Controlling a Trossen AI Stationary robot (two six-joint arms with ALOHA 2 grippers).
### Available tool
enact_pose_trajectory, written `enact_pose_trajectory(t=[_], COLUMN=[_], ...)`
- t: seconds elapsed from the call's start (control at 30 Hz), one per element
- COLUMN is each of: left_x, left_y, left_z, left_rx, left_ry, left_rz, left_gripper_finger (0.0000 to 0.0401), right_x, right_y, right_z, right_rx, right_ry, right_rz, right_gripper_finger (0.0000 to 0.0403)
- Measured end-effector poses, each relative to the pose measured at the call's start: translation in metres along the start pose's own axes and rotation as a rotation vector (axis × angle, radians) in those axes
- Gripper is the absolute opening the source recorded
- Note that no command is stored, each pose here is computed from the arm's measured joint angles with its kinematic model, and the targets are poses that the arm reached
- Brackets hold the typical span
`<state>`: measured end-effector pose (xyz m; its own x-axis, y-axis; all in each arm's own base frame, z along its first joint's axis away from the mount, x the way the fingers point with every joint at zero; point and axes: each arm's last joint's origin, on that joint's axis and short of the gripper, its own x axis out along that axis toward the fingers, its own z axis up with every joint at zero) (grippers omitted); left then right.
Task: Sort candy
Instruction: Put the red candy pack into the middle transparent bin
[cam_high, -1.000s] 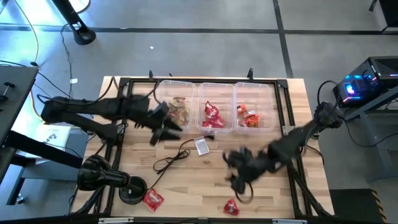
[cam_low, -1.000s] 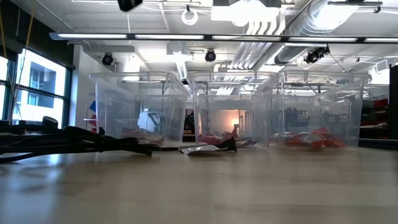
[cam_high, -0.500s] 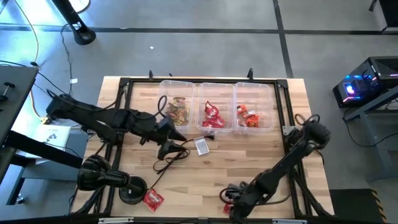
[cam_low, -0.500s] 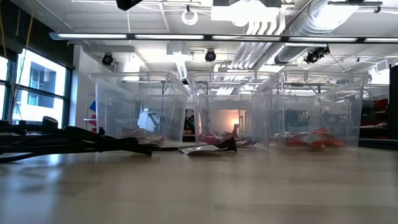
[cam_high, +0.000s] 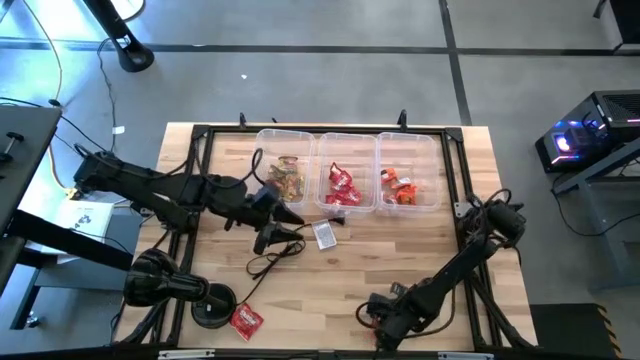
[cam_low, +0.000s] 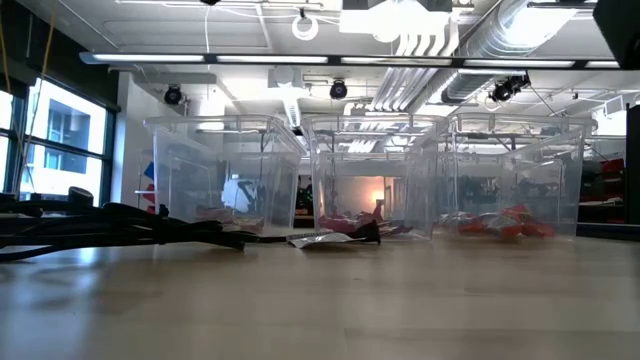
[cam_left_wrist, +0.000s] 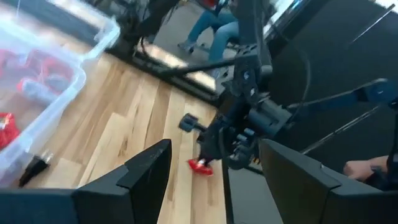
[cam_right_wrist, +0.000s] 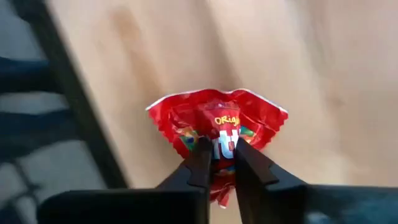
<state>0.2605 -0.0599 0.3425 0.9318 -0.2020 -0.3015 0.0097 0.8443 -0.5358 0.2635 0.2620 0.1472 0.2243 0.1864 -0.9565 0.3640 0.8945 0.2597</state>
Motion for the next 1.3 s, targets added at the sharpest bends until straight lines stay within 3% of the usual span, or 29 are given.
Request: enact_pose_trajectory(t=[0.17,0.3,0.43,0.53,0.7,0.87,1.07,1.3], left_x=[-0.015,-0.036,-0.053,-0.06,-0.059,-0.049,-0.044,-0.042], left_y=[-0.001,-0.005,-0.006,-0.007,-0.004,-0.001,-0.003,-0.005], left_z=[0.013,0.026,0.033,0.035,0.035,0.033,0.029,0.027], left_rx=[0.015,0.046,0.064,0.078,0.097,0.086,0.05,0.052], left_ry=[-0.09,-0.203,-0.288,-0.323,-0.338,-0.335,-0.305,-0.297], left_rz=[-0.028,-0.05,-0.017,0.009,0.076,0.126,0.107,0.107], left_gripper_finger=[0.0239,0.0239,0.0239,0.0239,0.0239,0.0239,0.0239,0.0239], right_x=[-0.044,-0.115,-0.178,-0.205,-0.22,-0.21,-0.192,-0.19], right_y=[-0.023,-0.041,-0.064,-0.083,-0.104,-0.12,-0.163,-0.189], right_z=[0.008,0.021,0.033,0.042,0.082,0.139,0.182,0.197], right_rx=[0.002,0.039,0.135,0.182,0.163,0.117,0.154,0.104], right_ry=[-0.059,-0.265,-0.542,-0.693,-0.819,-0.863,-0.732,-0.649], right_rz=[-0.199,-0.31,-0.336,-0.359,-0.397,-0.415,-0.409,-0.414], right_gripper_finger=[0.0037,0.0013,0.0015,0.0016,0.0006,0.0038,0.0109,0.0213])
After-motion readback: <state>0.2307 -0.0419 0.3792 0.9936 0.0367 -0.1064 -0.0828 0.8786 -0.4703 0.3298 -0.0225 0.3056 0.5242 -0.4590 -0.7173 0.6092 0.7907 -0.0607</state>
